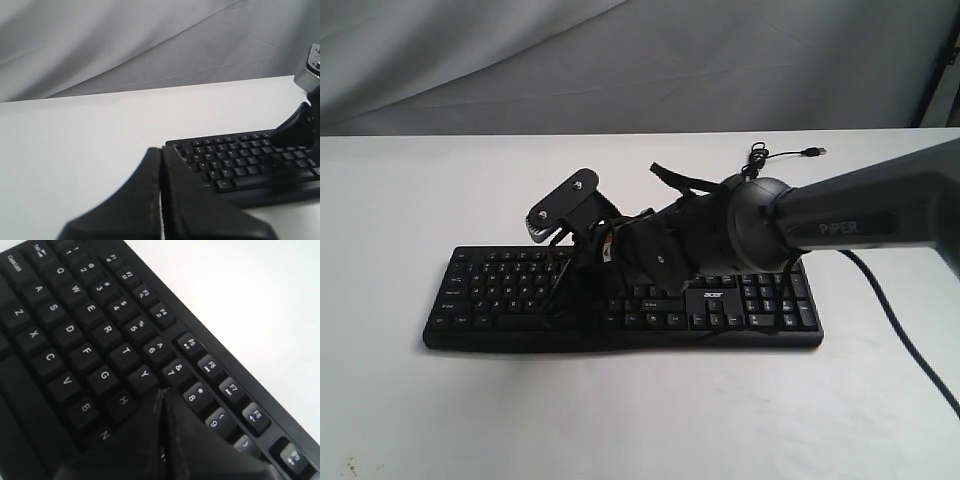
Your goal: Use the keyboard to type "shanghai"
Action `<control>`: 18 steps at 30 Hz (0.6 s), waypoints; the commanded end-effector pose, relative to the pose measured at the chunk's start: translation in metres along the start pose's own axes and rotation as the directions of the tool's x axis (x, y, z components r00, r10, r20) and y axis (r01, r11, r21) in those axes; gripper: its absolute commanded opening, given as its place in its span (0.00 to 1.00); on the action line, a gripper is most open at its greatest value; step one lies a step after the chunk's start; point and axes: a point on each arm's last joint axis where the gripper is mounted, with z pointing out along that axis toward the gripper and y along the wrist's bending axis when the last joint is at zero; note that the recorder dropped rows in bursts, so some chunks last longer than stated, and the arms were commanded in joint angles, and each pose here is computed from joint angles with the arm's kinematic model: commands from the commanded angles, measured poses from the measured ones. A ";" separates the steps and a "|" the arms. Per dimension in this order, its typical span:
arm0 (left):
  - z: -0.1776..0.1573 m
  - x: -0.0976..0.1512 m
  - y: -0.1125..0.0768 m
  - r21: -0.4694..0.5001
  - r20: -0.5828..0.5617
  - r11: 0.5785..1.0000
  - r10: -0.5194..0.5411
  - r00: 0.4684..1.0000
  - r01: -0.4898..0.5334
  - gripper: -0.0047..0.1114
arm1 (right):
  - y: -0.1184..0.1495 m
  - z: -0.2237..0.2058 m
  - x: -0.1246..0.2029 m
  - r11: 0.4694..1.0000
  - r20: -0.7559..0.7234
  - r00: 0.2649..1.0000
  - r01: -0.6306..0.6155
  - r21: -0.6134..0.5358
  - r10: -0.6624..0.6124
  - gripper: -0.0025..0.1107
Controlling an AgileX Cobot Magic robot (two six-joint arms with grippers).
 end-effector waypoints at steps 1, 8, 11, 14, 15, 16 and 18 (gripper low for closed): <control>0.000 0.001 0.000 0.003 0.004 1.000 -0.001 1.000 0.001 0.04 | -0.001 0.003 0.000 1.000 -0.014 1.000 -0.005 -0.002 0.005 0.02; 0.000 0.001 0.000 0.003 0.004 1.000 -0.001 1.000 0.001 0.04 | -0.008 0.002 0.003 1.000 -0.034 0.999 -0.014 0.005 0.014 0.02; 0.000 0.001 0.000 0.003 0.004 1.000 -0.001 1.000 0.001 0.04 | -0.012 0.002 0.004 1.000 -0.037 0.999 -0.022 0.012 0.022 0.02; 0.000 0.001 0.000 0.003 0.004 1.000 -0.001 1.000 0.001 0.04 | -0.012 0.002 0.003 1.000 -0.032 0.999 -0.018 0.013 0.018 0.02; 0.000 0.001 0.000 0.003 0.004 1.000 -0.001 1.000 0.001 0.04 | -0.012 0.002 0.003 1.000 -0.031 0.999 -0.016 0.013 0.016 0.02; 0.000 0.001 0.000 0.003 0.004 1.000 -0.001 1.000 0.001 0.04 | -0.012 0.002 0.003 1.000 -0.032 0.999 -0.010 0.013 0.011 0.02; 0.000 0.001 0.000 0.003 0.004 1.000 -0.001 1.000 0.001 0.04 | -0.012 0.005 0.006 1.000 -0.039 0.999 -0.006 0.011 0.006 0.02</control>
